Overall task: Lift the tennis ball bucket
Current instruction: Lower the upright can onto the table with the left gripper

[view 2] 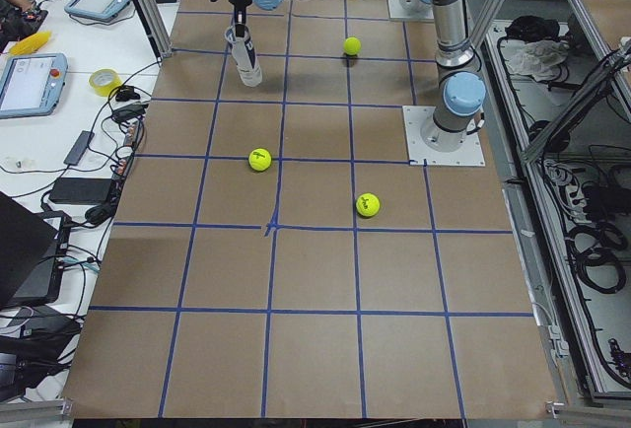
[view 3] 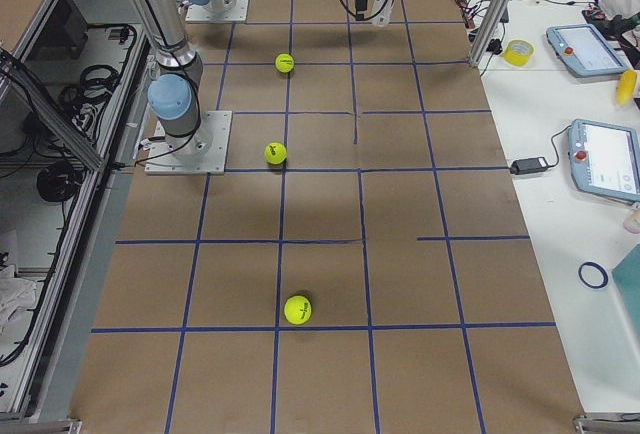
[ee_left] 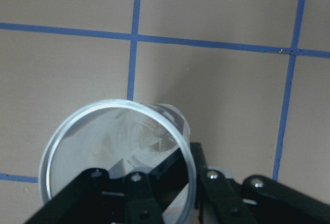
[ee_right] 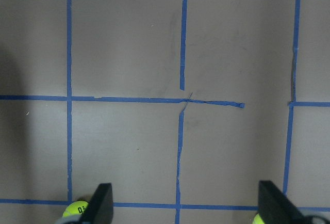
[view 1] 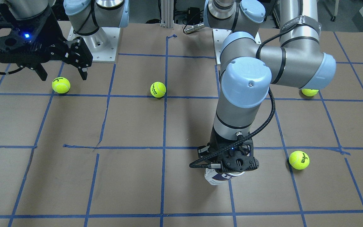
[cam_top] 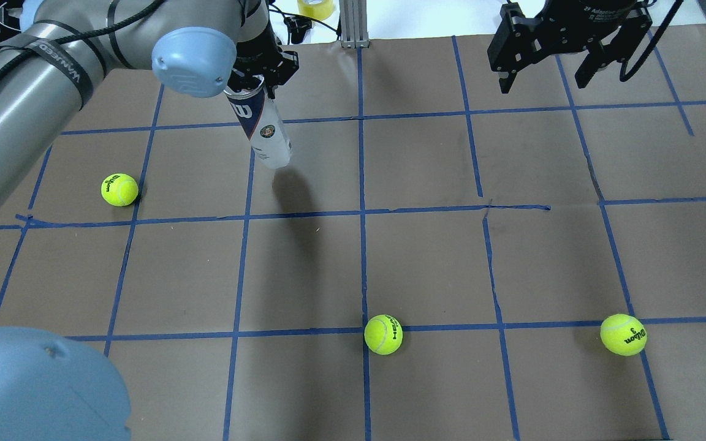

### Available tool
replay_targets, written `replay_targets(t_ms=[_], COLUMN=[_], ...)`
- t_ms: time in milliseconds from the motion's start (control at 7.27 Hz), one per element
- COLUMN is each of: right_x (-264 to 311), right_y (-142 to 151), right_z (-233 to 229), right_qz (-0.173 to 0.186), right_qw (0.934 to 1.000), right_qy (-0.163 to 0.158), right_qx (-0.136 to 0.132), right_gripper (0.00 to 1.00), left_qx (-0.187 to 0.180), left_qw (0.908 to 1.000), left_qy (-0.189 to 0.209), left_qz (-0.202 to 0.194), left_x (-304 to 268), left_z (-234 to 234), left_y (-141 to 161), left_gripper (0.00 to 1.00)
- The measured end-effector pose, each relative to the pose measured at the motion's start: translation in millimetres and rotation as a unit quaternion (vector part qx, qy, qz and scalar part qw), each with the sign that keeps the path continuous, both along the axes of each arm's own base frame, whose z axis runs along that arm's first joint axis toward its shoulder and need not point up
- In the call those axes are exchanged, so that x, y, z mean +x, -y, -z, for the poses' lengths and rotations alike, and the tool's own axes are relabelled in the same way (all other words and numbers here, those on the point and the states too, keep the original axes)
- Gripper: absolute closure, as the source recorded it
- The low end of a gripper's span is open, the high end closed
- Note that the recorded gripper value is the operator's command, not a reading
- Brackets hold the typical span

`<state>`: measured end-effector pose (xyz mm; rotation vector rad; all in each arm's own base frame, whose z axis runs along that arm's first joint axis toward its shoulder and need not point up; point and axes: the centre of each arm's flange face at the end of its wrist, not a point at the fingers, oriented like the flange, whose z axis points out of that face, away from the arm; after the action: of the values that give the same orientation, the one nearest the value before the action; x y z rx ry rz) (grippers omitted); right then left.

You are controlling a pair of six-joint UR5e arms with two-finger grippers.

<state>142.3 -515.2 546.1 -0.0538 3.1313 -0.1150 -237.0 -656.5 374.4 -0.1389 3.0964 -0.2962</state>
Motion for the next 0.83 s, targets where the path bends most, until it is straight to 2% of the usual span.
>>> replay_targets(t_ms=[138, 275, 413, 550, 688, 826], right_x=[0.0, 0.0, -0.1, -0.4, -0.7, -0.8], right_y=[-0.1, 0.0, 0.3, 0.9, 1.1, 1.2], right_z=[0.1, 0.3, 0.0, -0.7, -0.8, -0.6], right_qz=[0.0, 0.0, 0.0, 0.0, 0.0, 0.0], right_qw=[1.0, 1.0, 1.0, 1.0, 1.0, 1.0], right_qy=[0.0, 0.0, 0.0, -0.002, -0.003, -0.004], right_qx=[0.0, 0.0, -0.002, -0.005, -0.006, -0.006], right_gripper=[0.0, 0.0, 0.0, 0.0, 0.0, 0.0], left_qx=[-0.001, 0.002, 0.005, 0.009, 0.011, 0.012], left_qw=[1.0, 1.0, 1.0, 0.9999, 0.9999, 0.9999], left_qy=[0.0, 0.0, -0.001, -0.002, -0.002, -0.002], left_qz=[0.002, 0.003, 0.004, 0.005, 0.007, 0.009], left_x=[-7.2, -11.4, -14.4, -16.8, -19.2, -21.5], left_z=[11.0, 20.2, 26.1, 30.1, 32.6, 33.1], left_y=[-1.0, -3.2, -5.4, -7.8, -9.9, -11.3], left_gripper=[0.99, 0.77, 0.72, 0.33, 0.0, 0.0])
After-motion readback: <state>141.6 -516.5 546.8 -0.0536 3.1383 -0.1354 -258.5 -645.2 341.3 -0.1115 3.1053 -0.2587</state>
